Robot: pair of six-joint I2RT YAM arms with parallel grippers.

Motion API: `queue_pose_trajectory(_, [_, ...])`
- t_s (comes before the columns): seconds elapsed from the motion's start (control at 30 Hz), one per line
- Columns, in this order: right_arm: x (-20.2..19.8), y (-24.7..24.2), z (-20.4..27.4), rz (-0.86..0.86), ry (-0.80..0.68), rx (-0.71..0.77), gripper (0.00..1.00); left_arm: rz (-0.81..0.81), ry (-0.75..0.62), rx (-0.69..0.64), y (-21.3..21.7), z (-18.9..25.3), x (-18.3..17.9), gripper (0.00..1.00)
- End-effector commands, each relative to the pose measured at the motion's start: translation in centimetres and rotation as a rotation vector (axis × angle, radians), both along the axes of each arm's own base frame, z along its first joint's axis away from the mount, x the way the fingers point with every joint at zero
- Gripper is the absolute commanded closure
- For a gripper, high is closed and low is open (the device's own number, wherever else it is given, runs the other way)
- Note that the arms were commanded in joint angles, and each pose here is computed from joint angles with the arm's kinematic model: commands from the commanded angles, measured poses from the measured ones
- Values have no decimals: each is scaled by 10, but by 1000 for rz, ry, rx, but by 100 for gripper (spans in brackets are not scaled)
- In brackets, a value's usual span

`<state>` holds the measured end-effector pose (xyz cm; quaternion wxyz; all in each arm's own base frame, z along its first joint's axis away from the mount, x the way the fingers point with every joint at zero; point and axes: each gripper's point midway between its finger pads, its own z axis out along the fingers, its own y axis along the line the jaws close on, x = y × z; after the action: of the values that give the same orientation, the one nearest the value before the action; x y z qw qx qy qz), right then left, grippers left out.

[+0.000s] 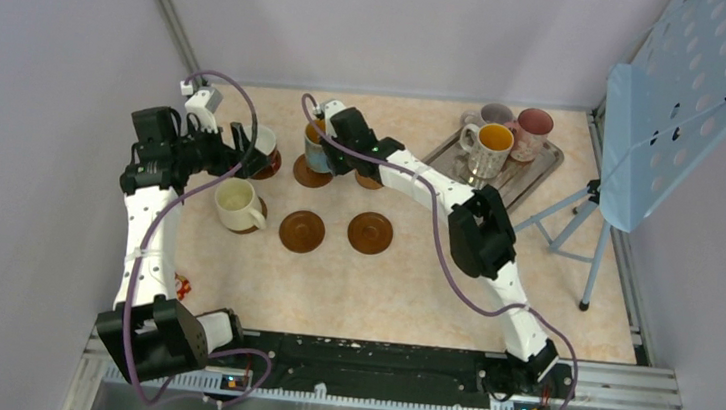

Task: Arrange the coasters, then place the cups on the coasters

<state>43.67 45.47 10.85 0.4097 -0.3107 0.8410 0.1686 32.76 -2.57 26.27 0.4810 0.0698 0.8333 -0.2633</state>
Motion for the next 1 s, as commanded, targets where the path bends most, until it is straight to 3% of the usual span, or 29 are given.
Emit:
queue_pose_trajectory(0.0, [18, 29, 72, -26, -141, 162, 100, -11, -48, -6, -2, 10, 0, 1])
queue_pose_trajectory(0.9, [6, 50, 42, -35, -112, 126, 100, -21, -48, -19, -3, 8, 0, 1])
queue_pose_trajectory(0.97, [4, 50, 40, -36, -105, 124, 97, -20, -48, -19, -2, 8, 1, 1])
